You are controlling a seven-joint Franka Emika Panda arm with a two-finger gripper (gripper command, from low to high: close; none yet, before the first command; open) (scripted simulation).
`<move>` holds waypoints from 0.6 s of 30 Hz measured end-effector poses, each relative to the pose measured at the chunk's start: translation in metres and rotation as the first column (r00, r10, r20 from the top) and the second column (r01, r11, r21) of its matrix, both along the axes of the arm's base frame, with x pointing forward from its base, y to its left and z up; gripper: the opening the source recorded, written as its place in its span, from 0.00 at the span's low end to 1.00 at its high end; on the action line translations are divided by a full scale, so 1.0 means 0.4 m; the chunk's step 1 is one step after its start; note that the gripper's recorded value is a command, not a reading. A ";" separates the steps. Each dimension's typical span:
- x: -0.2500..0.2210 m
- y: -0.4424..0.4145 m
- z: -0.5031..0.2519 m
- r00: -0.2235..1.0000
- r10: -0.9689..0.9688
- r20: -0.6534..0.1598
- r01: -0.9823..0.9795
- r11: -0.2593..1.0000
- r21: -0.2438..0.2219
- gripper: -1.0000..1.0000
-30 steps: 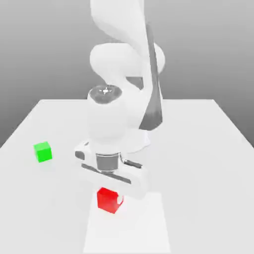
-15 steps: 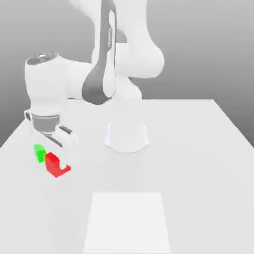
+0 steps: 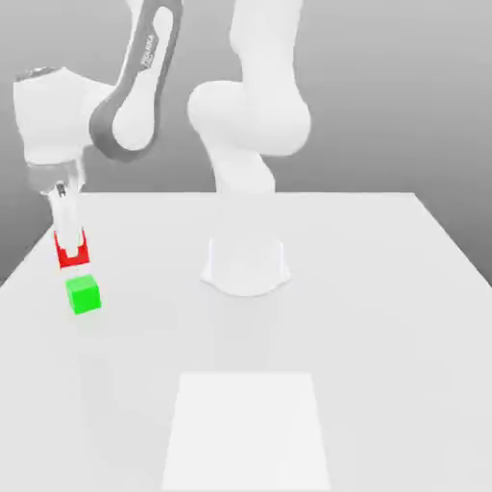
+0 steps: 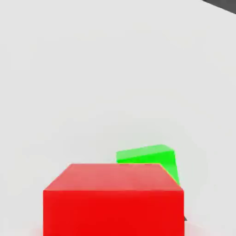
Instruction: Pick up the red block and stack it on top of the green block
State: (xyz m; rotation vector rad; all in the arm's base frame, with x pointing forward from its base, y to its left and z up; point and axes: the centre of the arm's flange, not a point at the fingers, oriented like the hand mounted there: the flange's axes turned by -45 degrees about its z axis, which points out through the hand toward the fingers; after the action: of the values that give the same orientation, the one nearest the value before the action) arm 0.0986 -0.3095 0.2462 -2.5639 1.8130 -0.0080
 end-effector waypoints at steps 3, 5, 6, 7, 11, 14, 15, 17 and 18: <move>-0.004 -0.004 -0.004 1.000 -0.006 0.010 0.006 1.000 -0.002 0.00; -0.002 -0.006 -0.009 1.000 -0.006 0.016 0.006 1.000 -0.003 0.00; -0.001 -0.007 -0.011 1.000 -0.007 0.019 0.007 1.000 -0.004 0.00; 0.000 -0.008 -0.014 1.000 -0.007 0.022 0.007 1.000 -0.004 0.00; 0.004 -0.011 -0.027 0.999 -0.007 0.031 0.007 1.000 -0.004 0.00; 0.007 -0.012 -0.038 0.999 -0.007 0.036 0.008 1.000 -0.003 0.00; 0.007 -0.012 -0.042 0.999 -0.008 0.037 0.008 1.000 -0.002 0.00; 0.008 -0.012 -0.050 0.999 -0.008 0.038 0.008 1.000 -0.001 0.00; 0.009 -0.013 -0.055 0.999 -0.008 0.039 0.008 1.000 -0.001 0.00</move>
State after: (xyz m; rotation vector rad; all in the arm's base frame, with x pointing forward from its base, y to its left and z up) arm 0.1021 -0.3145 0.2243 -2.5384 1.8105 -0.0584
